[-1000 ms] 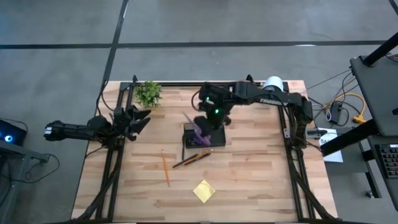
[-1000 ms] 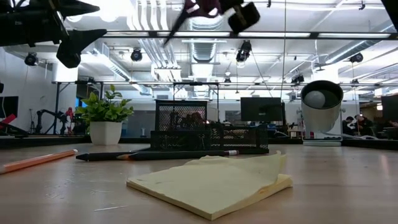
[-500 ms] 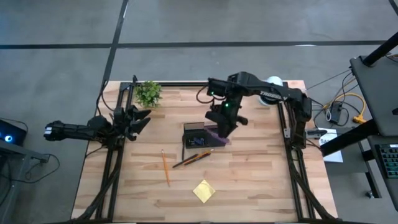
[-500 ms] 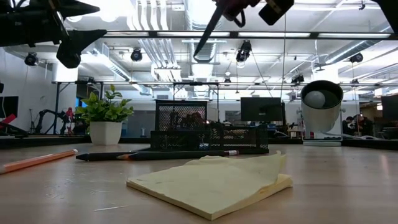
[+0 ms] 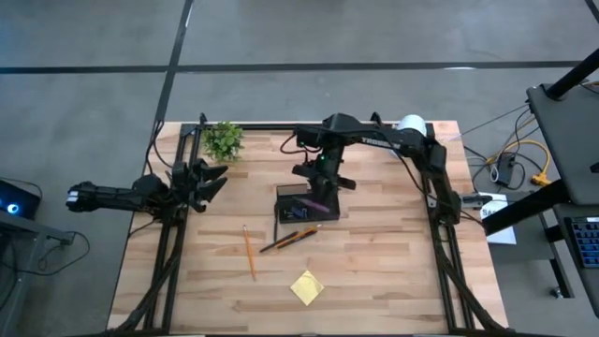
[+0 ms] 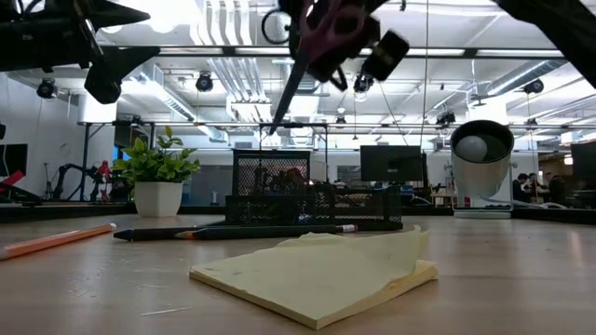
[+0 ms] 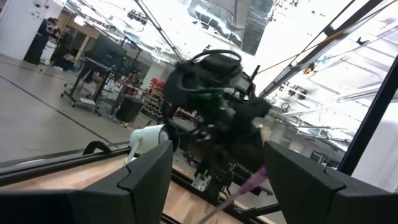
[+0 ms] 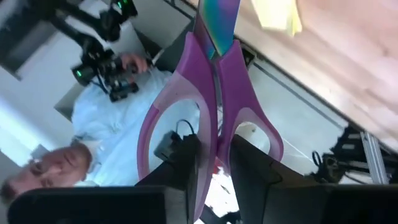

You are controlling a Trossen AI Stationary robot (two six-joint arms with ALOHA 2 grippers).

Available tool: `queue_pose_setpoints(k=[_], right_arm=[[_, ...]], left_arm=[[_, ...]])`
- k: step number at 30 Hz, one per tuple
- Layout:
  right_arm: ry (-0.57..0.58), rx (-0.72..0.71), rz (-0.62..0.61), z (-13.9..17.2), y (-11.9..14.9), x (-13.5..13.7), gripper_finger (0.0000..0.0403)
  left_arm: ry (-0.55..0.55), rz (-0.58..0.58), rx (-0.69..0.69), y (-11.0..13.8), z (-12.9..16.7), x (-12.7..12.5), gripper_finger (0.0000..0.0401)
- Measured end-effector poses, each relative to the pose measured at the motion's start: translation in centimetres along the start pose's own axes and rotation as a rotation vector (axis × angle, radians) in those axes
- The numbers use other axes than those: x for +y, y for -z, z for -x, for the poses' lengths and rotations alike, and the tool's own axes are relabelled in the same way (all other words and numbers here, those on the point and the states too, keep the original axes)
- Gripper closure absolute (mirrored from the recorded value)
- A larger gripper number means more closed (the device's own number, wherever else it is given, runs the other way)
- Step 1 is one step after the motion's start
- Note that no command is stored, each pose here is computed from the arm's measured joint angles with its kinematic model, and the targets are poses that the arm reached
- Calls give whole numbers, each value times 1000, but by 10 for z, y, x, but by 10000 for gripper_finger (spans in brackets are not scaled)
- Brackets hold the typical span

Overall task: Pick and place office supplies into organizer
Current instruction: Put the purple scissor into the black desk organizer

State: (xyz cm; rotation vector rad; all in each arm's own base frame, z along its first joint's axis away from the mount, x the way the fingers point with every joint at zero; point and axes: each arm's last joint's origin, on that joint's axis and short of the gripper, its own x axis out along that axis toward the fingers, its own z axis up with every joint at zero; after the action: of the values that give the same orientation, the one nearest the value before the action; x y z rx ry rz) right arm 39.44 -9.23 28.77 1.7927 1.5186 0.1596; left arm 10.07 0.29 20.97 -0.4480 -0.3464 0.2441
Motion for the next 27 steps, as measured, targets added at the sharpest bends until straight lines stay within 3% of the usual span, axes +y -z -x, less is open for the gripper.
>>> queue_pose_setpoints(k=[9,17,27], right_arm=[[-50,-25,-100,20,-29,-10,336],[-60,0,-192,19,-59,-23,330],[-83,31,-255,10,-85,-29,249]], left_arm=[[0,-1,1,0,0,0,166],[0,-1,1,1,0,0,166],[0,-1,1,1,0,0,166]])
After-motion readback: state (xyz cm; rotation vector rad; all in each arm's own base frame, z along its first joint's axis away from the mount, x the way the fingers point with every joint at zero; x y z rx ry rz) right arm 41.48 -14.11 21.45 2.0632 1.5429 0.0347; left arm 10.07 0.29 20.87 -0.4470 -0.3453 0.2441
